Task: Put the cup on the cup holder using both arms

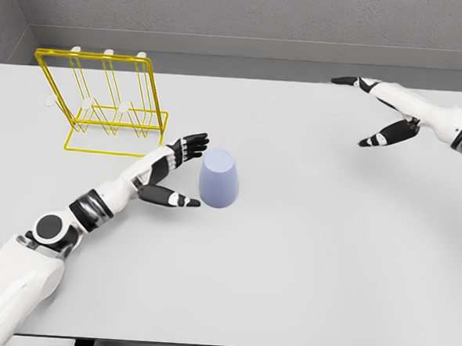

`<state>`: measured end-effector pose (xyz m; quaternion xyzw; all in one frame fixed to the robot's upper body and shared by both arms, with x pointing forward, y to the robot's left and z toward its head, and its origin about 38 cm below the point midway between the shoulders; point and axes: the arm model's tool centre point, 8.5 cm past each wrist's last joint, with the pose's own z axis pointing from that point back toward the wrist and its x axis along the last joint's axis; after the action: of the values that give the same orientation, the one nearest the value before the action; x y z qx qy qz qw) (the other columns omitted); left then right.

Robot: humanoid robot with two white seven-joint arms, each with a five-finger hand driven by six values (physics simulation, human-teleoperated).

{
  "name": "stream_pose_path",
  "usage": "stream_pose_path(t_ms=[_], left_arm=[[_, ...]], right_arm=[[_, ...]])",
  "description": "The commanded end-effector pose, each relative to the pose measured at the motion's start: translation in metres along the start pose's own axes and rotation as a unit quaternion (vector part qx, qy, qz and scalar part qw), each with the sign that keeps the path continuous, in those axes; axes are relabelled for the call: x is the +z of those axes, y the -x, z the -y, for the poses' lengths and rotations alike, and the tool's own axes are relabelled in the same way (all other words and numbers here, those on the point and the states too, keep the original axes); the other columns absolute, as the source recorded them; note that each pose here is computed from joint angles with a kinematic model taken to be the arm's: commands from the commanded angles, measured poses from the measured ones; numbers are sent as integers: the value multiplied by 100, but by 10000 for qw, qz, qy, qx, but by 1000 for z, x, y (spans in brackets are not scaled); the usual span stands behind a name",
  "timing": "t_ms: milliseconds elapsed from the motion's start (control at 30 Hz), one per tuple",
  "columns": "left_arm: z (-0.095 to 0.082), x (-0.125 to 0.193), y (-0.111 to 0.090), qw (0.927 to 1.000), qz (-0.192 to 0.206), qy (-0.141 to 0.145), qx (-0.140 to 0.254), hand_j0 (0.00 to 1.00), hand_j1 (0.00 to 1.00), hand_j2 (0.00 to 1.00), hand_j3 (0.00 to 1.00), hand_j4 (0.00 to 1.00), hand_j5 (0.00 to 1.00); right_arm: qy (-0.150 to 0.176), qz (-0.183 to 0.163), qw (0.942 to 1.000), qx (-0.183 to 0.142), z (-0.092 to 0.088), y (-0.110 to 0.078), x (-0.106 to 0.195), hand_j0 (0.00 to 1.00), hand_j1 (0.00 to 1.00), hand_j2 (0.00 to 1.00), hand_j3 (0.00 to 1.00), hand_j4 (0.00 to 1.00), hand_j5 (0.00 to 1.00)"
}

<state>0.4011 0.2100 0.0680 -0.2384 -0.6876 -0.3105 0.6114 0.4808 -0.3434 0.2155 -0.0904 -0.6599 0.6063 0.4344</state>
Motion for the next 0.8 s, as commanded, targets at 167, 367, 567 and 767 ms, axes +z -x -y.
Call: stream_pose_path(t_ms=[167,367,567,767], left_arm=[[8,-8,1,9999,80,5,111,100,100,100,100,100,100],[1,-15,2,10000,40,-30,84,100,100,100,100,100,100],[1,-15,3,10000,33,-33,86,100,100,100,100,100,100],[6,-17,4,10000,36,21,82,100,100,100,100,100,100]], right_arm=[[-123,-328,9980,529,1,12,15,100,100,100,100,100,100],[-170,-262,9979,573,2,8,11,100,100,100,100,100,100],[-193,-229,9980,554,-1,7,7,100,100,100,100,100,100],[-293,-313,9978,507,-8,12,9,100,100,100,100,100,100]])
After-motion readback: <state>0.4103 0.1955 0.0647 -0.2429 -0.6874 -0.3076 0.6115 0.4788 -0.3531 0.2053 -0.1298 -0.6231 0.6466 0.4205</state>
